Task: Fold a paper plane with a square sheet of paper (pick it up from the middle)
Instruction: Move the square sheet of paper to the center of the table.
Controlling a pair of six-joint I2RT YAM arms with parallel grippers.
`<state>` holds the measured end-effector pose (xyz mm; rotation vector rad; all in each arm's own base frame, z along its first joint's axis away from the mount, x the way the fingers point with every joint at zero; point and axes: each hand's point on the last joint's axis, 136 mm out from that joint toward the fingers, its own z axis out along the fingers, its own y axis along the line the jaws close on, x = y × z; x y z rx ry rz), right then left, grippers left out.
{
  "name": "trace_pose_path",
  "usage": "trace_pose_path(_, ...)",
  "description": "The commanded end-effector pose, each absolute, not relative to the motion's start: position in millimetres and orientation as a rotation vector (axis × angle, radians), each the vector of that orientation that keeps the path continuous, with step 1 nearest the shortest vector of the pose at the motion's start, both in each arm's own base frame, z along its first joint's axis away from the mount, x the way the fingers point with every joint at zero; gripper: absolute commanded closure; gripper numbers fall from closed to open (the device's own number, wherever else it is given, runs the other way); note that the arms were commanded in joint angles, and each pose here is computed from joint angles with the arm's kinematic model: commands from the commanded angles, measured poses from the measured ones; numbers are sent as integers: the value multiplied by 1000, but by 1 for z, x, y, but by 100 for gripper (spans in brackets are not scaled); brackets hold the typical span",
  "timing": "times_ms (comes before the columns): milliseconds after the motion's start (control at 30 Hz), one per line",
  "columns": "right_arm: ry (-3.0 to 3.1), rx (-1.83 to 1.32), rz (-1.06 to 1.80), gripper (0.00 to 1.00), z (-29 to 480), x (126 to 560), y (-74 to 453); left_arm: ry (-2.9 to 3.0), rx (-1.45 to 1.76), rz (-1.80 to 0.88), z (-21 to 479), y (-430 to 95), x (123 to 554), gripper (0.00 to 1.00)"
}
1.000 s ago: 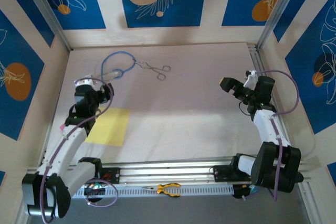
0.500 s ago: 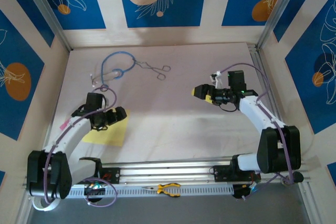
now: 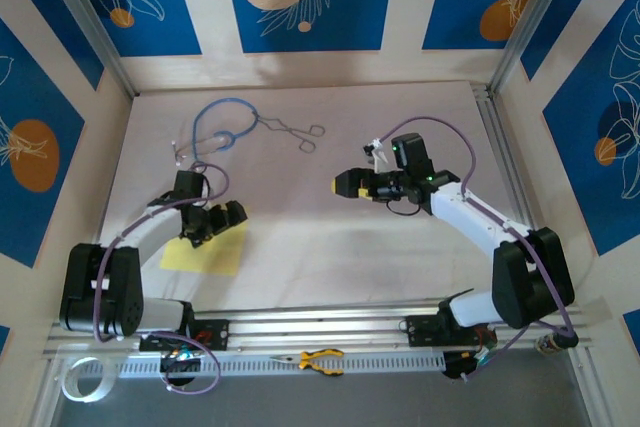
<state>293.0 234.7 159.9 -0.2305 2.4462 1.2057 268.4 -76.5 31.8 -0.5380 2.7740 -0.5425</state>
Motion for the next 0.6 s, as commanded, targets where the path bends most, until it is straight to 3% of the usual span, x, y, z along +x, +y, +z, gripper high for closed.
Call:
trace_pose_path(0, 2437, -120, 1174, 1, 159, 291, 235, 2813, -607, -668, 18, -96, 254, 0)
trace_pose_path(333, 2482, -16, 1102, 1, 143, 270, 224, 2742, -693, -725, 15, -162, 256, 0)
trace_pose_path(567, 2475, 128, 1019, 1, 133, 266, 205, 2690, -608, -780, 31, -244, 291, 0)
